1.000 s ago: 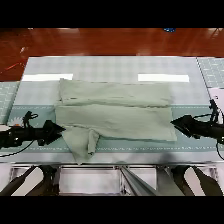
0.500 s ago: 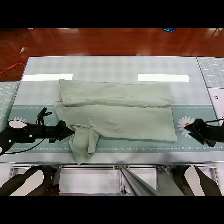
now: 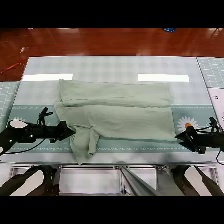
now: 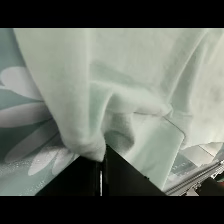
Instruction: Fold the shirts.
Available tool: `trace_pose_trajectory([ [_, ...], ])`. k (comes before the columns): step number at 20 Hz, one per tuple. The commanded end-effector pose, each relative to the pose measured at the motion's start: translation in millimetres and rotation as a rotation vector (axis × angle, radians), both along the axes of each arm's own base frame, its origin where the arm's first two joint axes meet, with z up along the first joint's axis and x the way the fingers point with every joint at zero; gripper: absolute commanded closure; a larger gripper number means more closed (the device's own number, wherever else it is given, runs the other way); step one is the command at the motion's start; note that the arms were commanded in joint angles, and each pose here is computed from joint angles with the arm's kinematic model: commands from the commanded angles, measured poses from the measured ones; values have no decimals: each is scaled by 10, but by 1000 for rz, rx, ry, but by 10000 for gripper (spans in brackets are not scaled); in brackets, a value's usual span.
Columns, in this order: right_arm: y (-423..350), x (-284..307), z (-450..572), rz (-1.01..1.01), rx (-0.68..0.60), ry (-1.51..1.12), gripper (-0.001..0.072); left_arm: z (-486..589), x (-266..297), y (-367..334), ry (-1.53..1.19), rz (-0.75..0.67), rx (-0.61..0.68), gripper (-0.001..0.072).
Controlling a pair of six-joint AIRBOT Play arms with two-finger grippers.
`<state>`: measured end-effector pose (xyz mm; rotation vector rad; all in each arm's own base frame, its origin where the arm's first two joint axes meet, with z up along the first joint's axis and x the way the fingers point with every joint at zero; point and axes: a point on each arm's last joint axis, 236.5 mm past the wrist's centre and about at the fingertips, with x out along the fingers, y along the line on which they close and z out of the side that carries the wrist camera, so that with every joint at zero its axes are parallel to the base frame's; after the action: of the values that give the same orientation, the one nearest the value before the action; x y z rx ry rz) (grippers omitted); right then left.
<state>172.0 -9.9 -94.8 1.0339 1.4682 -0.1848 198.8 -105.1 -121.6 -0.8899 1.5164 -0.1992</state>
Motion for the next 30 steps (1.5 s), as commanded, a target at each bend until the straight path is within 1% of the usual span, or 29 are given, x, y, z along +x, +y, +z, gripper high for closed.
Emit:
trace_pose_trajectory([
  [1, 82, 159, -84, -26, 80, -30, 303, 1, 1, 0, 0, -1, 0, 682],
  [6, 194, 393, -140, -53, 177, -94, 308, 10, 26, -5, -5, 9, -5, 682],
  [7, 253, 448, -128, -31, 190, -116, 361, 22, 48, -1, -11, 9, -3, 682],
  [8, 319, 475, -132, 8, 188, -123, 437, 48, 98, 17, -25, 5, 3, 682],
  [9, 385, 503, -116, 82, 178, -155, 641, 105, 180, 42, -46, -3, 9, 682],
  [10, 413, 552, -79, 133, 164, -179, 688, 191, 284, 57, -73, -9, 9, 682],
  [12, 355, 707, 47, 149, 149, -215, 688, 444, 550, 117, -141, -20, 5, 682],
  [16, 144, 1234, 463, 124, 100, -357, 688, 930, 1073, 265, -280, -24, 27, 682],
  [19, 132, 1623, 627, 221, 2, -434, 688, 1006, 1494, 333, -300, -13, 37, 682],
  [20, 159, 1778, 643, 234, -10, -448, 688, 967, 1621, 337, -282, -4, 32, 682],
  [26, 188, 2562, 637, 250, -13, -463, 688, 751, 2402, 281, -221, 3, -5, 682],
  [30, 120, 2898, 565, 230, -5, -458, 688, 797, 2878, 235, -235, -14, -28, 682],
])
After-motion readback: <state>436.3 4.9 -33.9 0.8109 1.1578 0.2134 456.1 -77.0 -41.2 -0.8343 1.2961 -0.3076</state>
